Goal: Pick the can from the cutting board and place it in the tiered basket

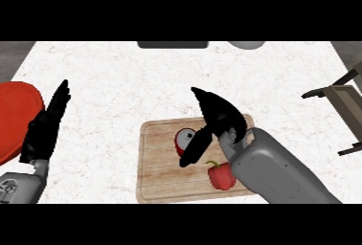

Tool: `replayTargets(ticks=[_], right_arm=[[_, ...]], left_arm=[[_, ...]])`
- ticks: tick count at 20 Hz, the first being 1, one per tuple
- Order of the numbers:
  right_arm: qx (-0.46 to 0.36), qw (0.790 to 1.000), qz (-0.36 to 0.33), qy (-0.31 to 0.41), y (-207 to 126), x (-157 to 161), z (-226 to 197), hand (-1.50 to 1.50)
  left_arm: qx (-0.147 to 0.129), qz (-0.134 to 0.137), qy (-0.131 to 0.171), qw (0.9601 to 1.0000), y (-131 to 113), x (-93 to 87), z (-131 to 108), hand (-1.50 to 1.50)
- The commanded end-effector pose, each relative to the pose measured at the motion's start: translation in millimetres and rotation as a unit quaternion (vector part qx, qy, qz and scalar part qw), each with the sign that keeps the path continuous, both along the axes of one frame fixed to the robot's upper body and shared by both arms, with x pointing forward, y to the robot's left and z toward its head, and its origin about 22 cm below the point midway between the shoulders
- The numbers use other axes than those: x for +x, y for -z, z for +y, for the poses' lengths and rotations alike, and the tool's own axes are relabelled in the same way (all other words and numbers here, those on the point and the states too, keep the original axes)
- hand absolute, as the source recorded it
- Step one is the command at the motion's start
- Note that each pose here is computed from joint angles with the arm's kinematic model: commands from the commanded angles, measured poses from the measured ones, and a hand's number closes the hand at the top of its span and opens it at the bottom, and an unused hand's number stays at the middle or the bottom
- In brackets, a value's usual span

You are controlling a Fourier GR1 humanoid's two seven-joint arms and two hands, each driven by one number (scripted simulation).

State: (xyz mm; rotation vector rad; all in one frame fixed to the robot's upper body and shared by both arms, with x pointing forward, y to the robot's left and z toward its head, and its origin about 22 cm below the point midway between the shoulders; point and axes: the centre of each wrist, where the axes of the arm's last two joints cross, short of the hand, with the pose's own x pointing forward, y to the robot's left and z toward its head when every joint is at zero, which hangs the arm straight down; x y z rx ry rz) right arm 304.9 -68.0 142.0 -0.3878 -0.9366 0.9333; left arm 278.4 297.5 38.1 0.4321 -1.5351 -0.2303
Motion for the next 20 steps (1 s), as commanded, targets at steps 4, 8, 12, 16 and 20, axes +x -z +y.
replayTargets(ticks=[4, 8, 12, 16, 20], right_arm=[[-0.089, 0.995, 0.020, 0.036, -8.3, -24.5, 22.1, -1.50], [-0.103, 0.994, 0.003, 0.028, 2.9, -15.7, 32.1, -1.50], [-0.113, 0.993, 0.012, 0.032, 8.9, -13.0, 21.3, -1.50], [-0.118, 0.992, 0.024, 0.025, 6.5, -15.0, 35.0, -1.50], [-0.115, 0.992, 0.043, 0.035, 29.2, -12.8, 18.4, -1.50]], left_arm=[[0.004, 0.004, -0.002, 1.0000, 10.0, -9.1, 5.4, 0.00], [0.000, -0.009, -0.004, 0.9999, 5.3, 2.6, -3.1, 0.00], [0.000, -0.002, -0.005, 1.0000, 6.3, -0.9, 8.5, 0.00], [0.003, 0.005, -0.005, 1.0000, -0.1, 1.2, 6.5, 0.00], [-0.003, 0.002, -0.003, 1.0000, 12.4, 4.2, 9.6, 0.00]])
